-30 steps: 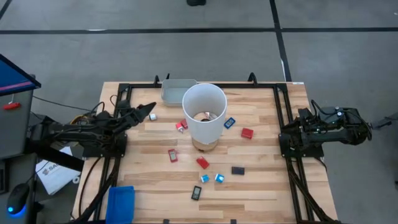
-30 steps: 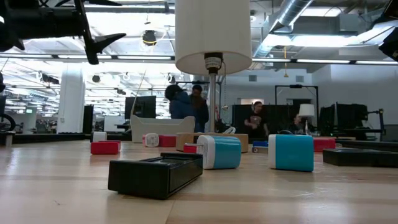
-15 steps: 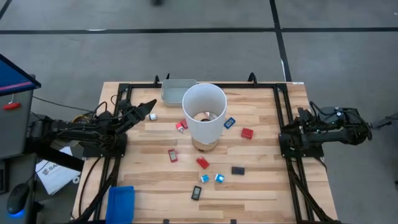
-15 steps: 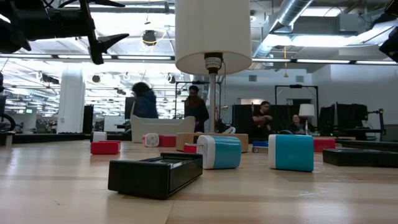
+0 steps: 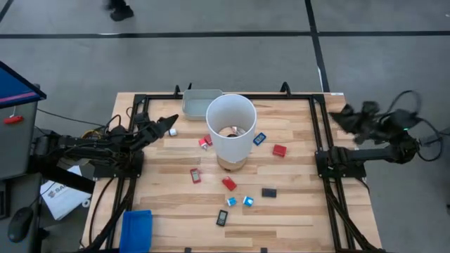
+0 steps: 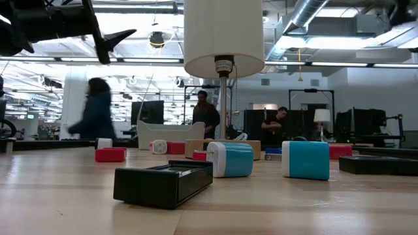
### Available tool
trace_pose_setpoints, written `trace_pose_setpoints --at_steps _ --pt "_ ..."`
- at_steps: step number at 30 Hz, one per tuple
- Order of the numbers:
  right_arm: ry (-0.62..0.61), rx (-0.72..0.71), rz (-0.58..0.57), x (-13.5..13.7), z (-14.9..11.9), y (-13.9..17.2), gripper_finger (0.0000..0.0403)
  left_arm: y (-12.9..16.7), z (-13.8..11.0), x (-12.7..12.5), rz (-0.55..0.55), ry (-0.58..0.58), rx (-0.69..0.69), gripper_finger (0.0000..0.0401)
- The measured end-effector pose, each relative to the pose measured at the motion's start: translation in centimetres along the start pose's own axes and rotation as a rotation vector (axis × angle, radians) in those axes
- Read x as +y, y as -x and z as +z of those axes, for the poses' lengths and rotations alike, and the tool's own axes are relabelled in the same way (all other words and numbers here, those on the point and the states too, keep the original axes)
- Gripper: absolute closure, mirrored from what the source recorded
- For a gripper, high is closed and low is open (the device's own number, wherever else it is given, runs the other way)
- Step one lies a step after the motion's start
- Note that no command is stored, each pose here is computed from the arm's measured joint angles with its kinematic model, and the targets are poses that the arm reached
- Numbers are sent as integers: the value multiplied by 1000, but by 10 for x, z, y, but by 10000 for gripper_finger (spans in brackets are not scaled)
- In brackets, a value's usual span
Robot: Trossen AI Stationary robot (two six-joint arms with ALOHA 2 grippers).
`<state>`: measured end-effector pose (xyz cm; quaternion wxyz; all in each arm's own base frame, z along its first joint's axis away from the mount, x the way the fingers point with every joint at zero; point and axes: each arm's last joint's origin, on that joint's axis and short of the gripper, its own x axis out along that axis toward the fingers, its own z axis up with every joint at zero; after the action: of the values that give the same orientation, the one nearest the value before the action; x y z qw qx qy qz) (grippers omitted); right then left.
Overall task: Pick & Place Office items
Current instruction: Put the right red charger adapter into the gray bin
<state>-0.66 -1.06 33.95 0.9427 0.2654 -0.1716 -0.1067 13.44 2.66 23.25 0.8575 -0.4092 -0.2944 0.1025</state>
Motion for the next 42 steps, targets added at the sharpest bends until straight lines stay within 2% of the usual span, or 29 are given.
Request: trace_pose_setpoints --at_steps 4,8,14,19,24,26,29,34,36,38,42 --pt "-16 -218 88 10 22 2 330 0 1 -2 -31 6 2 96" --pt "-89 -294 170 17 31 -2 330 0 1 -3 -58 7 22 96" --pt "-117 -423 155 27 41 -16 330 1 1 -7 -134 12 65 96" --pt "-99 -558 138 33 50 -23 330 1 6 -13 -208 11 17 96" --pt "-82 -631 157 39 55 -29 330 3 12 -19 -278 -6 -41 96" --pt "-56 -591 159 41 54 -36 330 3 14 -21 -291 -2 -54 96" --pt "-36 -455 167 47 53 -48 330 -1 17 -29 -340 -1 -45 96" --pt "-24 -242 112 61 61 -67 330 -15 27 -51 -419 -45 -25 96" --pt "8 -167 50 67 68 -73 332 -21 33 -62 -455 -74 -27 96" --pt "58 -83 -58 72 78 -77 334 -26 40 -73 -490 -106 -38 96" --pt "224 139 -207 85 92 -92 336 -36 53 -94 -532 -144 -33 96"
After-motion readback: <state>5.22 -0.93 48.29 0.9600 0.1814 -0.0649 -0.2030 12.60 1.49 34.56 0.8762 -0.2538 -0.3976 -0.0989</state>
